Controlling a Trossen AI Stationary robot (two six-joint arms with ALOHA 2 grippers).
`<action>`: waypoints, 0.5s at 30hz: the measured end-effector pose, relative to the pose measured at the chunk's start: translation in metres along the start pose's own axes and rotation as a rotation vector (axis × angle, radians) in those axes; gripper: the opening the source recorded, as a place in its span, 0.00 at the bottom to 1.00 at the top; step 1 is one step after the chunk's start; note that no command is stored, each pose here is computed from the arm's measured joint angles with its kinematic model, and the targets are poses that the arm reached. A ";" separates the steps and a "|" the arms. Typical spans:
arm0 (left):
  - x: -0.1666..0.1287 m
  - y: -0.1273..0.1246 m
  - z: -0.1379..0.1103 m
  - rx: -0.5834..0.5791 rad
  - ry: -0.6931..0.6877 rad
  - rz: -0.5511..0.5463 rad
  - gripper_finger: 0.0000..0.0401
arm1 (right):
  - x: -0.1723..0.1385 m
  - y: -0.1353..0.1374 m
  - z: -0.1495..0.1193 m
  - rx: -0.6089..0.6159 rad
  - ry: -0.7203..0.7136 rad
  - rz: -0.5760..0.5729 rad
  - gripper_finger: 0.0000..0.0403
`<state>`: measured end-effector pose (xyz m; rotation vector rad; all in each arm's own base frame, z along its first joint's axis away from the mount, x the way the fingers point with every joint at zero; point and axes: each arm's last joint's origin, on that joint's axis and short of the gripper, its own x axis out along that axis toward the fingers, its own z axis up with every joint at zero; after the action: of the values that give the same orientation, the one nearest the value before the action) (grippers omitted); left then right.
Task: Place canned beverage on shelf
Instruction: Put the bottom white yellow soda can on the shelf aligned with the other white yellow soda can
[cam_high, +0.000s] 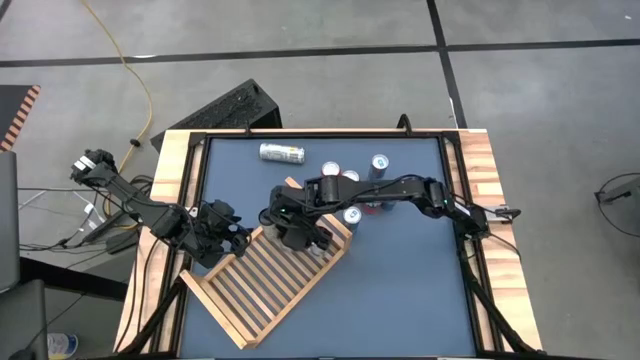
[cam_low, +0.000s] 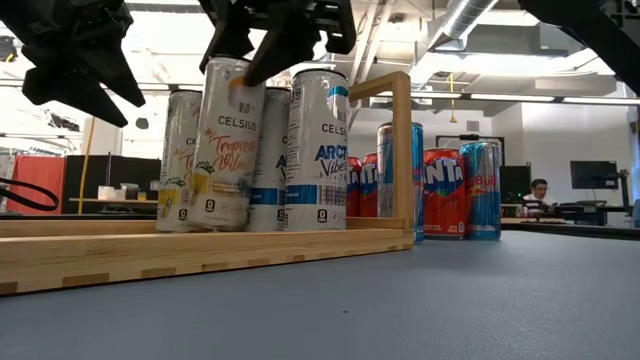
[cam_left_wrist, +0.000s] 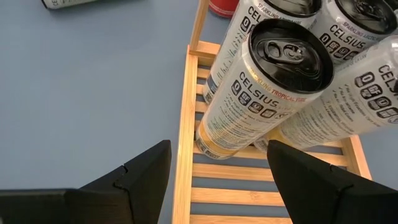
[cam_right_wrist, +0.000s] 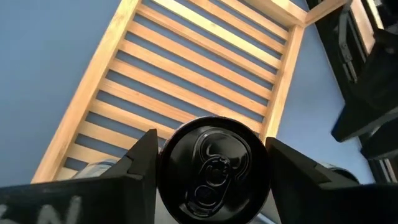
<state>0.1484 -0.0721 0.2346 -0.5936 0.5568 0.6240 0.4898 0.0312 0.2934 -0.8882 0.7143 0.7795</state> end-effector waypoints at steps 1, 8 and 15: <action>0.000 0.000 0.000 -0.001 0.000 0.000 0.63 | 0.000 -0.001 0.000 0.012 -0.002 -0.011 0.56; 0.000 0.000 0.000 -0.008 -0.001 0.000 0.63 | 0.000 -0.004 0.001 0.061 -0.012 -0.036 0.62; 0.000 0.000 0.000 -0.011 -0.003 -0.002 0.63 | -0.002 -0.004 0.002 0.061 -0.008 -0.044 0.62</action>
<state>0.1486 -0.0722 0.2349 -0.6029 0.5500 0.6261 0.4920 0.0307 0.2977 -0.8427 0.7059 0.7182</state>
